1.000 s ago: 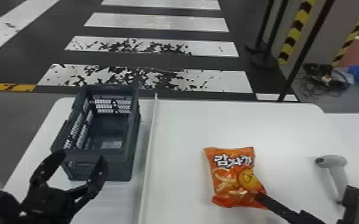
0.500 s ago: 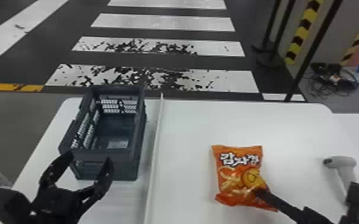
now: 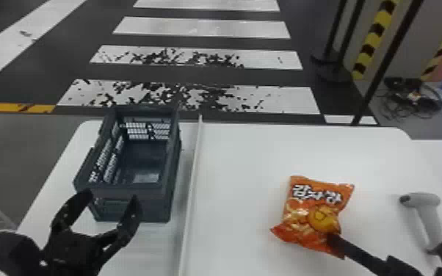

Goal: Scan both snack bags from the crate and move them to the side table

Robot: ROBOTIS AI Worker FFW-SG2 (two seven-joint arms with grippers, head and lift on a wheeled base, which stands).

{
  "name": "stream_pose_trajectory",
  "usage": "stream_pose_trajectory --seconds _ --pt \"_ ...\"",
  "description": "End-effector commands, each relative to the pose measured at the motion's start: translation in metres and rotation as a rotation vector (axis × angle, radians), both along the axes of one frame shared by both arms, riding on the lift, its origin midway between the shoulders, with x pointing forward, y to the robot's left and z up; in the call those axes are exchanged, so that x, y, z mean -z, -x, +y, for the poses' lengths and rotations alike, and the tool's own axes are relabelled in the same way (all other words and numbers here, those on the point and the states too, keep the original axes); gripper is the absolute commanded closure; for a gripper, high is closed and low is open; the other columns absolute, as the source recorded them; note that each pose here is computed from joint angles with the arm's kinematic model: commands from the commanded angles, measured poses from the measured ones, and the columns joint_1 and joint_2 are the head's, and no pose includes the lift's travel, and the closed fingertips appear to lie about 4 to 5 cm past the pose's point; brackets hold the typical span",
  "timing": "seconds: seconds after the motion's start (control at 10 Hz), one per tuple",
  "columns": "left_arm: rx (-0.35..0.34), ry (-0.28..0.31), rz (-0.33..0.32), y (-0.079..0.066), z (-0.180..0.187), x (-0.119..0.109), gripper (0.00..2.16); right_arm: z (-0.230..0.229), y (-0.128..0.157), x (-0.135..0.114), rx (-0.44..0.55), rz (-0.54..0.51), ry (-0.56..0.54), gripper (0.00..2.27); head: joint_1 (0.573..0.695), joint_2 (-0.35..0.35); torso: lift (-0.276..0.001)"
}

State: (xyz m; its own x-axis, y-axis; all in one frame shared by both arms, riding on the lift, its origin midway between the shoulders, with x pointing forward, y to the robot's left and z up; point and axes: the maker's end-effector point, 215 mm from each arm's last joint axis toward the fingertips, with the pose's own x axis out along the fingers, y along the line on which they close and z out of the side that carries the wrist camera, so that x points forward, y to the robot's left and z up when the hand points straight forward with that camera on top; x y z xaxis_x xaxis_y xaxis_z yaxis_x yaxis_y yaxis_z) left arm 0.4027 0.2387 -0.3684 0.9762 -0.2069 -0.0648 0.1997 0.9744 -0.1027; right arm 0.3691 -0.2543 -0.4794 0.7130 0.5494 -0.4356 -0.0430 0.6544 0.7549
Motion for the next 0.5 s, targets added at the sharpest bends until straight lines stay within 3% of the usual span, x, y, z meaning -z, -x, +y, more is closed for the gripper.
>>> stream_pose_trajectory --seconds 0.0,0.4 --pt "-0.002 0.003 0.005 0.000 0.001 0.002 0.08 -0.015 -0.010 -0.023 0.011 -0.051 0.072 2.25 0.695 -0.022 -0.099" --pt "0.001 0.006 0.004 0.000 -0.001 0.002 0.08 -0.061 -0.034 -0.064 -0.005 -0.121 0.530 2.25 0.695 -0.085 -0.099"
